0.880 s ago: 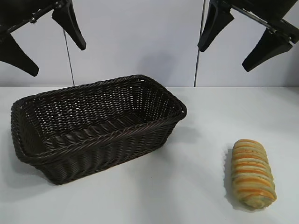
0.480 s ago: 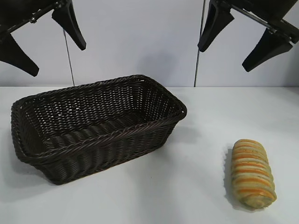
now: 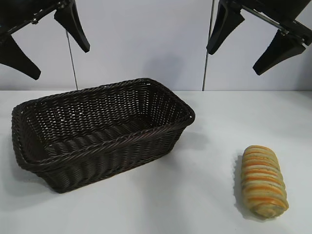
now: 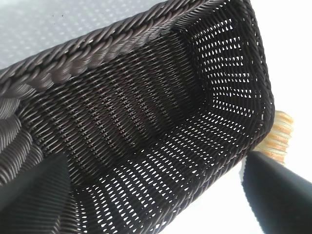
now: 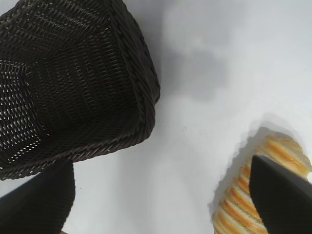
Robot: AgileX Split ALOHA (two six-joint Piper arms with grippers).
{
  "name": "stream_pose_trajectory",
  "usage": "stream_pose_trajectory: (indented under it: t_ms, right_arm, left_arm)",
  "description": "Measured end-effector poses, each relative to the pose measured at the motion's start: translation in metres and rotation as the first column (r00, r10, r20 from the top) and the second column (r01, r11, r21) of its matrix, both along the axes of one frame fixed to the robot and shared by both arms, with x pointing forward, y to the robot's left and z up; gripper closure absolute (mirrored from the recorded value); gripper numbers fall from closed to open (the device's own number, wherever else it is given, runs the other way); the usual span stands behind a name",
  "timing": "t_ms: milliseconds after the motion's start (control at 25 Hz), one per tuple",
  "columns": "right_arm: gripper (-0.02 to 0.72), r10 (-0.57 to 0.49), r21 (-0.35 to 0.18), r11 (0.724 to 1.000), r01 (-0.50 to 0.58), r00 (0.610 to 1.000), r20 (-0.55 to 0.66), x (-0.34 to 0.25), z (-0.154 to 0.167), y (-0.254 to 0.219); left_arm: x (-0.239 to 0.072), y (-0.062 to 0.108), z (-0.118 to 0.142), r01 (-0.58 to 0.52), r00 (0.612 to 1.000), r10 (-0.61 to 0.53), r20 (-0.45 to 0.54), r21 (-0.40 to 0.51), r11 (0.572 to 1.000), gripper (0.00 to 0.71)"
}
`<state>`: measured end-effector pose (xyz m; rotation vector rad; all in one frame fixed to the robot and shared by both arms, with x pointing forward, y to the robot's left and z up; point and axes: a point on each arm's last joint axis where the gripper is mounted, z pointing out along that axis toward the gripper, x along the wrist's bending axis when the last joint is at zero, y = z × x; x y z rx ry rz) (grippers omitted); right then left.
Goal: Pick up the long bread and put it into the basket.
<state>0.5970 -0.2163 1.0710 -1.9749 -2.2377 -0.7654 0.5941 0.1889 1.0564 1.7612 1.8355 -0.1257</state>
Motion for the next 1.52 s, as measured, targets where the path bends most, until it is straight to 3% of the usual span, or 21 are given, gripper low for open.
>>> stream_pose_trajectory:
  t_ms: [200,360,560,880,1240,1320,1520]
  right_arm:
    - [0.008,0.000,0.000,1.000,0.000,1.000,0.000,0.000,0.000,0.000]
    - [0.008,0.000,0.001,1.000,0.000,1.000,0.000,0.000,0.000,0.000]
    - [0.008,-0.001,0.001,1.000,0.001,1.000,0.001,0.000,0.000,0.000]
    - [0.008,-0.001,0.002,1.000,0.001,1.000,0.002,0.000,0.000,0.000]
    - [0.008,-0.001,0.002,1.000,0.001,1.000,0.002,0.000,0.000,0.000]
    - [0.008,-0.001,0.002,1.000,0.001,1.000,0.002,0.000,0.000,0.000]
    - [0.008,-0.001,0.002,1.000,0.001,1.000,0.002,0.000,0.000,0.000]
  left_arm:
    - [0.001,0.001,0.001,0.000,1.000,0.000,0.007,0.013,1.000,0.015]
    - [-0.011,0.012,-0.004,-0.036,0.998,0.043,-0.053,0.118,0.992,0.015]
    - [-0.035,0.028,-0.035,-0.109,0.980,0.145,-0.136,0.241,0.964,0.015]
    - [-0.044,0.028,-0.099,-0.185,0.956,0.225,-0.188,0.210,0.960,0.015]
    - [-0.032,0.023,-0.133,-0.196,0.948,0.236,-0.215,0.191,0.962,0.025]
    - [-0.030,0.023,-0.133,-0.207,0.949,0.243,-0.201,0.185,0.961,0.102]
    - [-0.029,0.024,-0.133,-0.213,0.950,0.248,-0.191,0.183,0.960,0.541]
